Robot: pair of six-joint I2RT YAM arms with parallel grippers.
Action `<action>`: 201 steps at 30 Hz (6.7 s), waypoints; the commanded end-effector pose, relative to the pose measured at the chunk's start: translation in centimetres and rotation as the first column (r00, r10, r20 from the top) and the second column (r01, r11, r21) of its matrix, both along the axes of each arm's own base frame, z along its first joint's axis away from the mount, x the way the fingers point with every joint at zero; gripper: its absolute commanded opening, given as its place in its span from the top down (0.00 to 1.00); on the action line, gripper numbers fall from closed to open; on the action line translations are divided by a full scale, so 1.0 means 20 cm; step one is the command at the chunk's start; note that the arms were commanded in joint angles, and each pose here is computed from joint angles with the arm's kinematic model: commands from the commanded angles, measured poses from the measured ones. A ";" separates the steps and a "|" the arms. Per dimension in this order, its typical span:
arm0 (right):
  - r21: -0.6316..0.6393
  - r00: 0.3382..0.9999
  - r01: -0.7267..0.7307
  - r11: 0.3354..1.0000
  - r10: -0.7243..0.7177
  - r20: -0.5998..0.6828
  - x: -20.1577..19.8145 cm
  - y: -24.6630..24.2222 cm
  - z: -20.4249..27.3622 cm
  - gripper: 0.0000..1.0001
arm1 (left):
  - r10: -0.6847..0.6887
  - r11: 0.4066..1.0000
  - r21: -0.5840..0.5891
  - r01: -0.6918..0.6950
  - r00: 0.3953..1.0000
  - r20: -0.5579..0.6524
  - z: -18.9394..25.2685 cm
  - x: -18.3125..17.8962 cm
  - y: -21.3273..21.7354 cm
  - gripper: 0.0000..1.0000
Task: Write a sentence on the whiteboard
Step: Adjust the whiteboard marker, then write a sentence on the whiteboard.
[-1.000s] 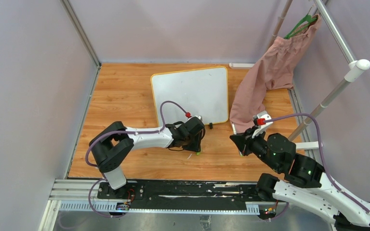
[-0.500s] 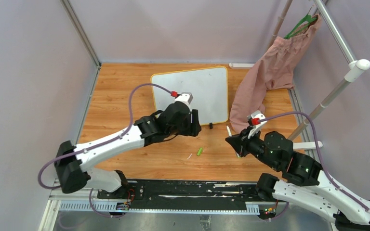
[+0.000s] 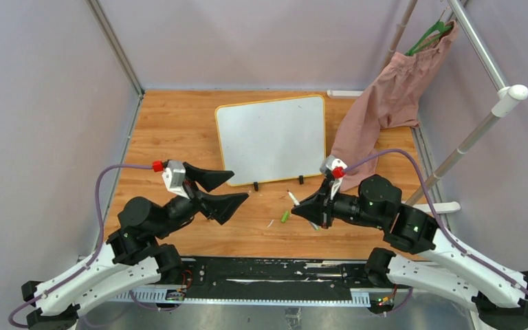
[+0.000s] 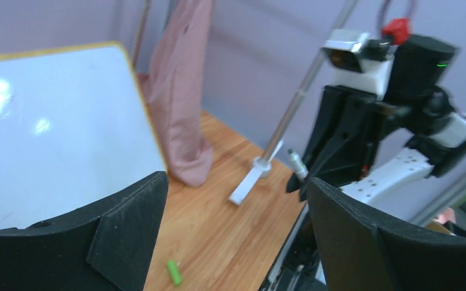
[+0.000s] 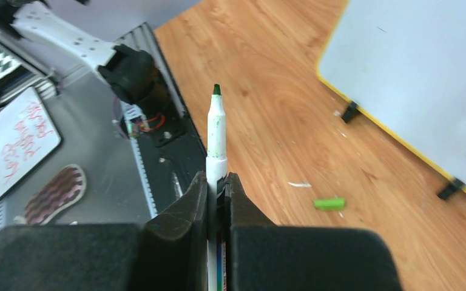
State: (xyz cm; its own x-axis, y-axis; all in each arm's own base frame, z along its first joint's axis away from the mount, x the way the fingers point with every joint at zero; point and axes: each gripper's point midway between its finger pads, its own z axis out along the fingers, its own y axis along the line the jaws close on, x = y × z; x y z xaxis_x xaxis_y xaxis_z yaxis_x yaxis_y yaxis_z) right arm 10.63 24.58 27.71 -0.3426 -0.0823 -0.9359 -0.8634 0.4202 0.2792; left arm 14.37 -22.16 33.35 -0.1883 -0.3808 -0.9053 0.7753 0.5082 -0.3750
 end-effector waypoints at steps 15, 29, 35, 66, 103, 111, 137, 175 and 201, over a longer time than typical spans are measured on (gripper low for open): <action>0.276 0.926 -0.376 0.885 0.370 0.076 -0.16 0.38 0.48 1.00 | -0.404 0.903 -0.075 0.422 0.896 0.186 0.26 -0.35 -0.15 0.20; 0.254 0.902 -0.430 0.866 0.425 0.077 -0.23 0.40 0.48 1.00 | -0.408 0.898 -0.117 0.425 0.902 0.140 0.28 -0.30 -0.24 0.39; 0.249 0.902 -0.430 0.868 0.424 0.080 -0.24 0.39 0.46 1.00 | -0.414 0.889 -0.149 0.433 0.899 0.140 0.32 -0.29 -0.26 0.59; 0.669 0.962 -0.147 0.729 -0.053 0.269 0.04 0.24 0.99 0.30 | -0.170 0.595 -0.779 0.199 0.978 0.120 0.76 -0.07 0.07 1.00; 0.656 0.961 -0.198 0.729 0.013 0.275 0.07 0.41 1.11 0.66 | -0.227 0.556 -0.813 0.170 0.973 0.048 0.74 -0.04 0.05 1.00; 0.633 0.965 -0.193 0.750 0.030 0.259 0.07 0.43 1.09 0.63 | -0.201 0.565 -0.810 0.159 0.978 0.052 0.75 -0.04 0.07 1.00; 0.597 0.967 -0.200 0.777 0.060 0.246 0.06 0.45 1.06 1.00 | -0.192 0.587 -0.794 0.158 0.980 0.053 0.75 -0.04 0.05 1.00; 0.128 0.905 0.347 0.929 -0.368 0.212 0.32 -0.10 0.48 1.00 | 0.463 0.877 0.128 -0.464 0.885 0.035 0.06 0.24 0.40 0.00; -0.097 0.921 0.348 0.932 -0.320 0.224 0.42 0.06 0.17 1.00 | 0.221 0.941 -0.156 -0.299 0.896 -0.385 -0.27 0.81 0.47 0.04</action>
